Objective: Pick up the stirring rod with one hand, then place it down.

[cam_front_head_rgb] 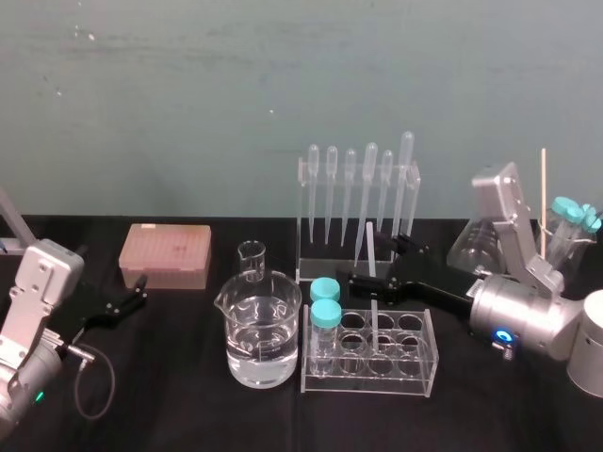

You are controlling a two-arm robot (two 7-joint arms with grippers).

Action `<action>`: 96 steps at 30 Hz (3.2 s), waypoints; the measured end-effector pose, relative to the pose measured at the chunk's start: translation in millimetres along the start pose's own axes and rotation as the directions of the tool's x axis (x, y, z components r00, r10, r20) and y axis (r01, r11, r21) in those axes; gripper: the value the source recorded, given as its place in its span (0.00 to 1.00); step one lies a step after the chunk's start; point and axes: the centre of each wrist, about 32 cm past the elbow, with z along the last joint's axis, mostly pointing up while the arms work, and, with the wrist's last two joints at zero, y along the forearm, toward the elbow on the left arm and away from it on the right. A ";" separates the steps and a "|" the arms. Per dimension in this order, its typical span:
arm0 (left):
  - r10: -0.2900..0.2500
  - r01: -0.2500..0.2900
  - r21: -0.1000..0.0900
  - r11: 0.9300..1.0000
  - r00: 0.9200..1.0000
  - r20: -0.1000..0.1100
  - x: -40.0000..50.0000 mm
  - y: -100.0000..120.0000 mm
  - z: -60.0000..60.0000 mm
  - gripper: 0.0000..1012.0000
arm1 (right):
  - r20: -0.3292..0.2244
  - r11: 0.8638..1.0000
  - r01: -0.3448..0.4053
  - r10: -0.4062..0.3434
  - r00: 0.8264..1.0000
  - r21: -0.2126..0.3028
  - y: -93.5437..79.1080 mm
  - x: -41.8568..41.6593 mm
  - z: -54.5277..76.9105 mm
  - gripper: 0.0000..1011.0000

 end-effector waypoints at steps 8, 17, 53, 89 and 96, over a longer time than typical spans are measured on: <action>0.000 0.000 0.000 1.000 1.000 0.000 0.0 0.0 0.0 0.99 | 0.025 1.000 0.000 0.001 1.000 -0.003 9.4 1.8 1.5 0.99; 0.000 0.000 0.000 1.000 1.000 0.000 0.0 0.0 0.0 0.99 | 0.020 1.000 0.000 0.000 1.000 -0.001 7.5 1.4 1.3 0.98; 0.000 0.000 0.000 1.000 1.000 0.000 0.0 0.0 0.0 0.99 | 0.014 1.000 0.001 -0.001 1.000 0.001 5.9 1.2 1.2 0.07; 0.000 0.000 0.000 1.000 1.000 0.000 0.0 0.0 0.0 0.99 | 0.089 0.945 0.023 -0.055 0.995 0.326 -39.3 -7.0 87.2 0.07; 0.000 0.000 0.000 1.000 1.000 0.000 0.0 0.0 0.0 0.99 | 0.097 0.950 0.024 -0.057 0.994 0.312 -44.6 -7.8 93.6 0.07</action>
